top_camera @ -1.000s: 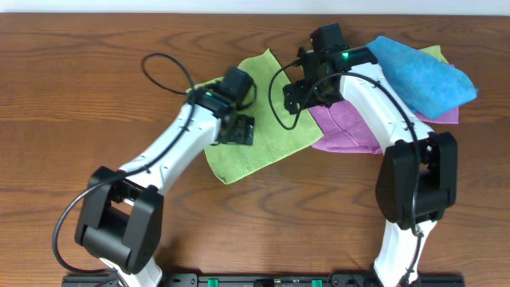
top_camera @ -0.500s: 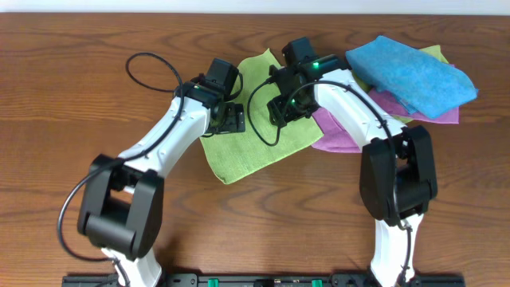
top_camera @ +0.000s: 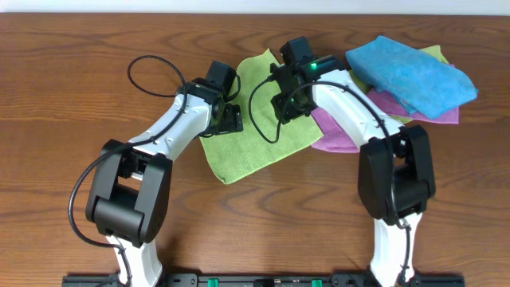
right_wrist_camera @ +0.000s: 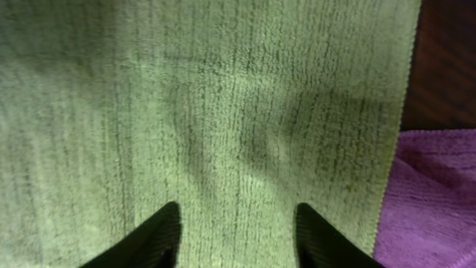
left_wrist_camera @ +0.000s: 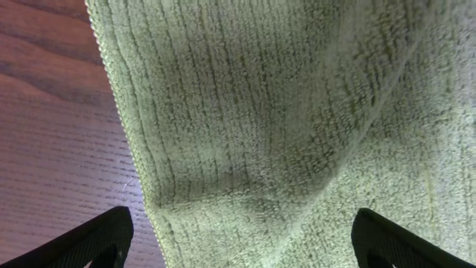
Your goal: Fold the cloth
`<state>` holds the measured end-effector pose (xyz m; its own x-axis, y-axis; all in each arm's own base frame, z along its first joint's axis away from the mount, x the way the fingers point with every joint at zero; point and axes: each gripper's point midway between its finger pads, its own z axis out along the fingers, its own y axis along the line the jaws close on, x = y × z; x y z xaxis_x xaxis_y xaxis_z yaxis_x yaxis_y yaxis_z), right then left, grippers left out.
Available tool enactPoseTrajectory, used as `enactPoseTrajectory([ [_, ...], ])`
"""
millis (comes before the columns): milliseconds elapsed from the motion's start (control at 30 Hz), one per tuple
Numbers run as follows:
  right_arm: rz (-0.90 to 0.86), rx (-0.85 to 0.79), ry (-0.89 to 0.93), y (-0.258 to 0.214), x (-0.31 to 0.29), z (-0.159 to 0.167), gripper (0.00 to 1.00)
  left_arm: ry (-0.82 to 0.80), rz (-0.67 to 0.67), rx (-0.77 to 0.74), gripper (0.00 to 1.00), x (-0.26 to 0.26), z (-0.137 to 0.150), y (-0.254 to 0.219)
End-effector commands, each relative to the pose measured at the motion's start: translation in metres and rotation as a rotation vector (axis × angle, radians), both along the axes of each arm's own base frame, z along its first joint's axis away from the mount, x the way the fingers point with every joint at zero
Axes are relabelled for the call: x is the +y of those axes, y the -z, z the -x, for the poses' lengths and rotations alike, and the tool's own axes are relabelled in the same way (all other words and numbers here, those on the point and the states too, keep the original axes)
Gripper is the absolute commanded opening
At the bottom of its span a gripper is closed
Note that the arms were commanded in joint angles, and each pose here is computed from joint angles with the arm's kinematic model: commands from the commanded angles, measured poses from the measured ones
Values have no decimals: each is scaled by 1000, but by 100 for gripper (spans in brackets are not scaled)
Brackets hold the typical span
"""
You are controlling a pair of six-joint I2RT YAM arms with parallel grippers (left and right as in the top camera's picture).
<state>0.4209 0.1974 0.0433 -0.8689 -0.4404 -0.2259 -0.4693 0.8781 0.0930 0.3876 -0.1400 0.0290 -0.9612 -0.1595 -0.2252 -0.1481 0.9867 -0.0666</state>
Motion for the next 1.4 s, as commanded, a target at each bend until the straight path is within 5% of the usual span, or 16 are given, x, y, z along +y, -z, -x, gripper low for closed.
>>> enactPoseTrajectory([
  [0,28,40,7,22,-4,1,43,-37,-3,-1,97,6,-5,2],
  [700,30,44,7,29,-4,0,40,-157,56,-91,79,27,-36,-4],
  [1367,27,51,0,29,-1,3,41,-216,84,-219,78,47,-82,9],
])
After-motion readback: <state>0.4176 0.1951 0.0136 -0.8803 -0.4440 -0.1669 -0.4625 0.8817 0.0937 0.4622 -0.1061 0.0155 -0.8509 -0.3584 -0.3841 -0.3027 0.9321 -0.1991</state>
